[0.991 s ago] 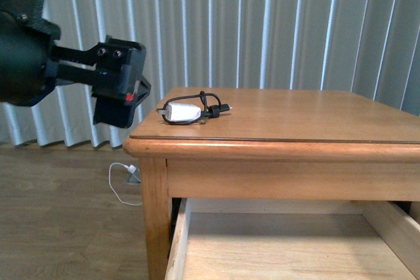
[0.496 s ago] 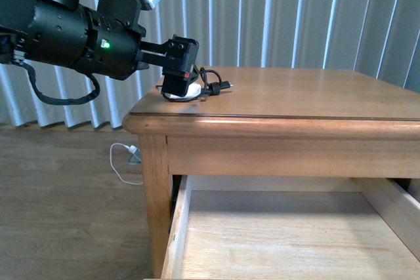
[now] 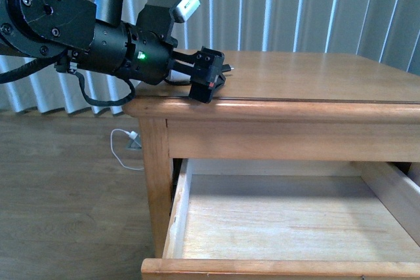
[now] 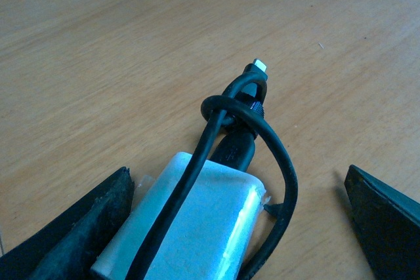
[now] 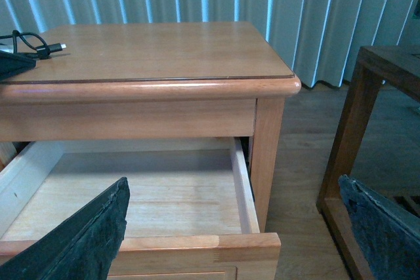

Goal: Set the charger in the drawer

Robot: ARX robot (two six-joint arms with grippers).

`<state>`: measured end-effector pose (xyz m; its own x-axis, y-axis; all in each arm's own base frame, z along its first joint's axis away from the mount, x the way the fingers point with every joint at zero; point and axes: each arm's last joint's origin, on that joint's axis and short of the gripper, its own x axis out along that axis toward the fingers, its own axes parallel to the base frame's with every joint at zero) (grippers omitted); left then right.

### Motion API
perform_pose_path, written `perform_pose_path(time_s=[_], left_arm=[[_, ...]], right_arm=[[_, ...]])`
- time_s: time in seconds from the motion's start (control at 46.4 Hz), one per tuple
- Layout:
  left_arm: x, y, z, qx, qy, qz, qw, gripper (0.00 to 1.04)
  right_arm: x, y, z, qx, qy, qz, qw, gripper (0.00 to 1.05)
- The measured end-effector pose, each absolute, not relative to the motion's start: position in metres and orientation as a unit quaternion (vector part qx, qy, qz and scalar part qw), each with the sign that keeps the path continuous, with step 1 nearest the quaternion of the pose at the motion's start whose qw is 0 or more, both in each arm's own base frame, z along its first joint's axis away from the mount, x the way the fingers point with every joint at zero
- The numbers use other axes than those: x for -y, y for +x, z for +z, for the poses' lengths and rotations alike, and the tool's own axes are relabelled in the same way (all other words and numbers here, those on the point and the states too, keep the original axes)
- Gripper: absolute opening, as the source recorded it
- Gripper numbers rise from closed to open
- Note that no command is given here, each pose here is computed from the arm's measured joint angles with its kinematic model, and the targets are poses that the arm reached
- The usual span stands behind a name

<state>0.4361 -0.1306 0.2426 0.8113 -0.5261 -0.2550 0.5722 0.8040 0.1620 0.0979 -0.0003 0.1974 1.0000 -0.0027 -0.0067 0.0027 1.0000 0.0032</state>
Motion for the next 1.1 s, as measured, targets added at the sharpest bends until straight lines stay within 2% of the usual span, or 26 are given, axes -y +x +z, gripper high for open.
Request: perform_pose_path(time_s=[0.215,0.431,0.496,0.625,0.862,0.97,1.099], left_arm=[[0.132,0.441,0.243,-0.099,0.117,-0.29,0.945,0.98],[0.136,0.44,0.242,-0.105,0.123,-0.294,0.942,0.56],[0.135,0.439,0.242,-0.103,0.126,-0.291,0.943,0.47],[0.132,0.432,0.244,-0.088,0.129,-0.279,0.947,0.43],[0.123,0.397,0.27,-0.045,0.096,-0.295,0.949,0.43],[0.125,0.37,0.285,-0.027,0.09,-0.326,0.941,0.43],[0.131,0.338,0.286,-0.023,0.088,-0.373,0.923,0.43]], right_arm=[[0.0,0.098,0.197,-0.003,0.002,-0.001,1.0,0.96],[0.0,0.098,0.197,-0.003,0.002,-0.001,1.0,0.96],[0.0,0.098,0.197,-0.003,0.002,-0.001,1.0,0.96],[0.0,0.098,0.197,-0.003,0.002,-0.001,1.0,0.96],[0.0,0.098,0.197,-0.003,0.002,-0.001,1.0,0.96],[0.0,0.098,0.198,-0.003,0.002,-0.001,1.0,0.96],[0.0,0.098,0.197,-0.003,0.002,-0.001,1.0,0.96]])
